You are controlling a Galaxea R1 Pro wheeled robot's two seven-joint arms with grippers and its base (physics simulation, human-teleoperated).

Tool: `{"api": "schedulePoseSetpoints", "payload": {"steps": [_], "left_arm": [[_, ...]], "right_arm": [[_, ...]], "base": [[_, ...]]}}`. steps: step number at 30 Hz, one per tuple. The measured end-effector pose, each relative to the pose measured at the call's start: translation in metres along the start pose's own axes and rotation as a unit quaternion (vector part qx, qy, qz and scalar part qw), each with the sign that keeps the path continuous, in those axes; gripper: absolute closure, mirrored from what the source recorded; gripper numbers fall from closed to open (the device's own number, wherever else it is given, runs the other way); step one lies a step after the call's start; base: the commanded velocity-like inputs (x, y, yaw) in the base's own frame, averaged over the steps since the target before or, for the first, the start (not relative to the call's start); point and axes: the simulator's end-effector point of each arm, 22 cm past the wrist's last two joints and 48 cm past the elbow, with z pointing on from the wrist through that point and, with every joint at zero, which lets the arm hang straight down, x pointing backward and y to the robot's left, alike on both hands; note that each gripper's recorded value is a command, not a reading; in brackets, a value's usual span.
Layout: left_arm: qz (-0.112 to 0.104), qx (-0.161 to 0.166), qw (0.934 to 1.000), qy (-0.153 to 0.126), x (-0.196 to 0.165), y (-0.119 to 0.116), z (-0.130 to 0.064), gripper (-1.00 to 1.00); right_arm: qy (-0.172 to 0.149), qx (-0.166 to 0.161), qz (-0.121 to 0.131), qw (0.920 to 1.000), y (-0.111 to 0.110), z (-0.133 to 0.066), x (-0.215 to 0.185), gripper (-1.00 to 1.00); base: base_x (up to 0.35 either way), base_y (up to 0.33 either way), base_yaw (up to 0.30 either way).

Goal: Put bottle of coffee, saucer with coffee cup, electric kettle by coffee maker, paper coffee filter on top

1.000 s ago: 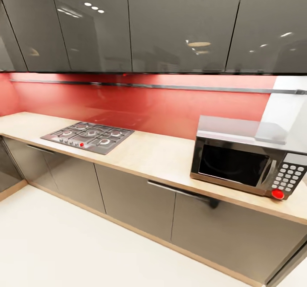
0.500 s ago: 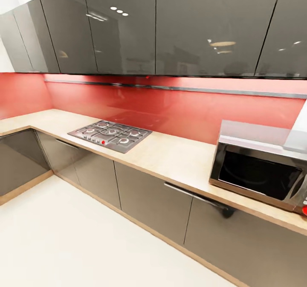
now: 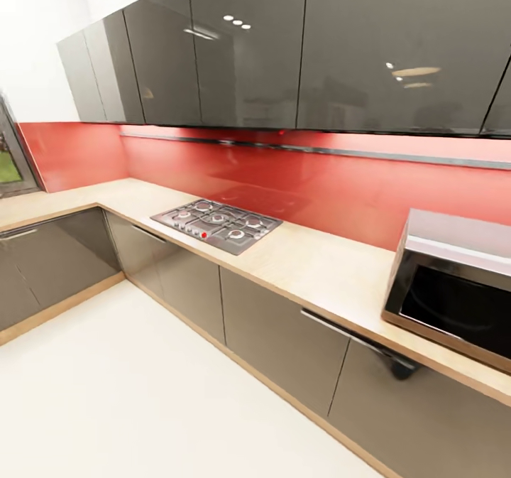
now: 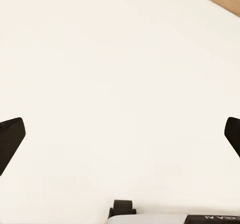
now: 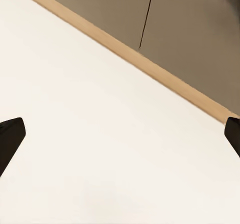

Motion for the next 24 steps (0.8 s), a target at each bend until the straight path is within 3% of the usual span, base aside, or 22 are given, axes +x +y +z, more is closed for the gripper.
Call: {"api": "schedulePoseSetpoints", "payload": {"steps": [24], "left_arm": [[0.000,0.000,1.0000,0.000,-0.007,0.001,-0.022,-1.00]], "right_arm": [[0.000,0.000,0.000,1.0000,-0.001,-0.021,-0.009,-1.00]], "base": [[0.000,0.000,0.278]]}}
